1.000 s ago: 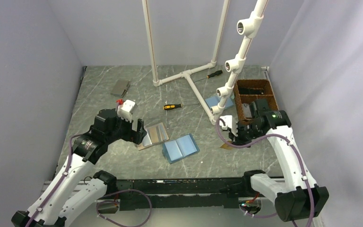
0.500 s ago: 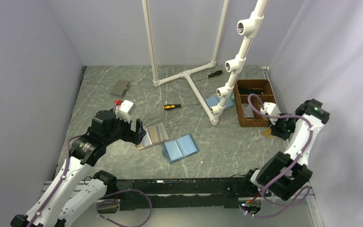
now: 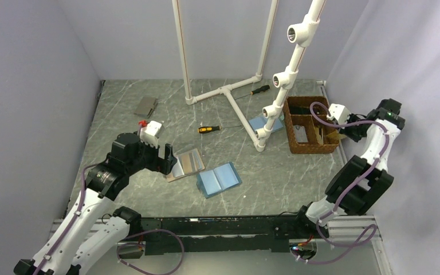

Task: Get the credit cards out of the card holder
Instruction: Place the credit card in the storage box, then remove the credit card from the card holder.

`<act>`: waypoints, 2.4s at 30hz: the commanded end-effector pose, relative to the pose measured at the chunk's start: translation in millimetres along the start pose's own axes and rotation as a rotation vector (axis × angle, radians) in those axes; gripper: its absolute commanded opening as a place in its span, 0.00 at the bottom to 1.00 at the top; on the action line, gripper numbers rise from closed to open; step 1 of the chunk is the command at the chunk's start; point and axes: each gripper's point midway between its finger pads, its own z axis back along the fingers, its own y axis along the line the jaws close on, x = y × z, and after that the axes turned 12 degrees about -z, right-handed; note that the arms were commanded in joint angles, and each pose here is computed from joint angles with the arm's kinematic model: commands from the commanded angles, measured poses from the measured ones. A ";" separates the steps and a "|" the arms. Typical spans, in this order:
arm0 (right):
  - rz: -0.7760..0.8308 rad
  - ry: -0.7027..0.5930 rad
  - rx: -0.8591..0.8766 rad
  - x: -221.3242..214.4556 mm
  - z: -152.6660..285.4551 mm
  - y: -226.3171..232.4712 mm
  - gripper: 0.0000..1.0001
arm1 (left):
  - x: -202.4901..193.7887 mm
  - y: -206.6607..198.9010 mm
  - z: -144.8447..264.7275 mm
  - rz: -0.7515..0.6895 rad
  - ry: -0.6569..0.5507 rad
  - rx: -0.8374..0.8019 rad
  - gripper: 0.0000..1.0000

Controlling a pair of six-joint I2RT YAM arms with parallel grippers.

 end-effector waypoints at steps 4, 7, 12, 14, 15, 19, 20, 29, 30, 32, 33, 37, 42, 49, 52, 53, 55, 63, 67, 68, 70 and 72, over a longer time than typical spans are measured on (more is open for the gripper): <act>0.157 -0.043 -0.024 38.0 -39.9 -36.8 0.06 | 11.3 2.0 1.6 -0.013 -0.041 -0.001 0.99; 0.151 -0.019 -0.025 40.9 -48.9 -45.2 0.00 | 11.5 2.3 1.8 -0.014 -0.043 -0.001 0.99; 0.092 -0.008 -0.023 38.3 -53.1 -50.5 0.00 | 13.3 2.3 3.5 -0.017 -0.055 -0.002 1.00; 0.065 0.003 0.018 33.3 -54.5 -39.5 0.00 | 14.1 2.2 4.4 -0.017 -0.060 -0.003 1.00; 0.057 0.009 0.039 31.0 -55.1 -33.1 0.00 | 14.3 1.9 4.6 -0.017 -0.061 -0.004 0.99; -0.001 0.052 0.121 17.8 -54.1 1.7 0.00 | 15.7 1.7 6.0 -0.015 -0.071 -0.005 1.00; -0.016 0.063 0.152 14.4 -52.5 13.5 0.00 | 15.8 1.5 6.4 -0.014 -0.073 -0.005 0.99; -0.077 0.009 0.305 9.6 -35.6 129.8 0.00 | 18.1 -5.3 3.6 0.017 -0.067 -0.047 0.99; -0.073 -0.009 0.312 12.0 -33.9 138.6 0.00 | 19.2 -6.3 3.7 0.030 -0.070 -0.054 0.99; -0.060 -0.050 0.326 19.0 -30.2 153.6 0.00 | 22.5 -7.2 4.4 0.060 -0.078 -0.061 0.99; -0.048 -0.073 0.333 23.3 -28.0 159.9 0.00 | 24.0 -8.3 4.4 0.080 -0.083 -0.070 0.99; 0.018 -0.145 0.377 41.6 -21.6 185.7 0.01 | 29.3 -13.5 2.3 0.163 -0.109 -0.129 0.99; 0.098 -0.178 0.468 67.2 -20.2 223.2 0.06 | 29.3 -24.4 -7.5 0.277 -0.093 -0.209 1.00; 0.182 -0.285 0.571 110.6 -16.2 263.3 0.09 | 27.6 -35.4 -16.4 0.407 -0.103 -0.266 0.99; 0.202 -0.333 0.619 121.7 -13.5 276.8 0.09 | 24.7 -39.4 -18.5 0.447 -0.121 -0.285 0.99; 0.215 -0.351 0.639 125.3 -13.4 283.0 0.09 | 23.3 -39.8 -19.6 0.463 -0.124 -0.286 0.99; 0.245 -0.384 0.678 132.6 -12.5 295.4 0.10 | 17.2 -40.3 -23.8 0.499 -0.122 -0.283 1.00; 0.329 -0.421 0.789 160.8 -12.9 328.2 0.11 | 6.3 -45.7 -38.1 0.628 -0.131 -0.315 0.99; 0.392 -0.400 0.814 179.9 -11.4 341.4 0.11 | -2.2 -45.6 -43.3 0.651 -0.096 -0.306 0.99; 0.402 -0.395 0.825 184.9 -9.7 344.8 0.12 | -5.4 -46.3 -44.5 0.646 -0.080 -0.307 0.99; 0.423 -0.382 0.851 193.4 -7.5 353.2 0.12 | -10.6 -47.3 -45.9 0.633 -0.042 -0.307 0.98; 0.417 -0.381 0.877 201.4 -5.6 359.6 0.13 | -17.5 -47.6 -47.2 0.631 0.008 -0.300 0.97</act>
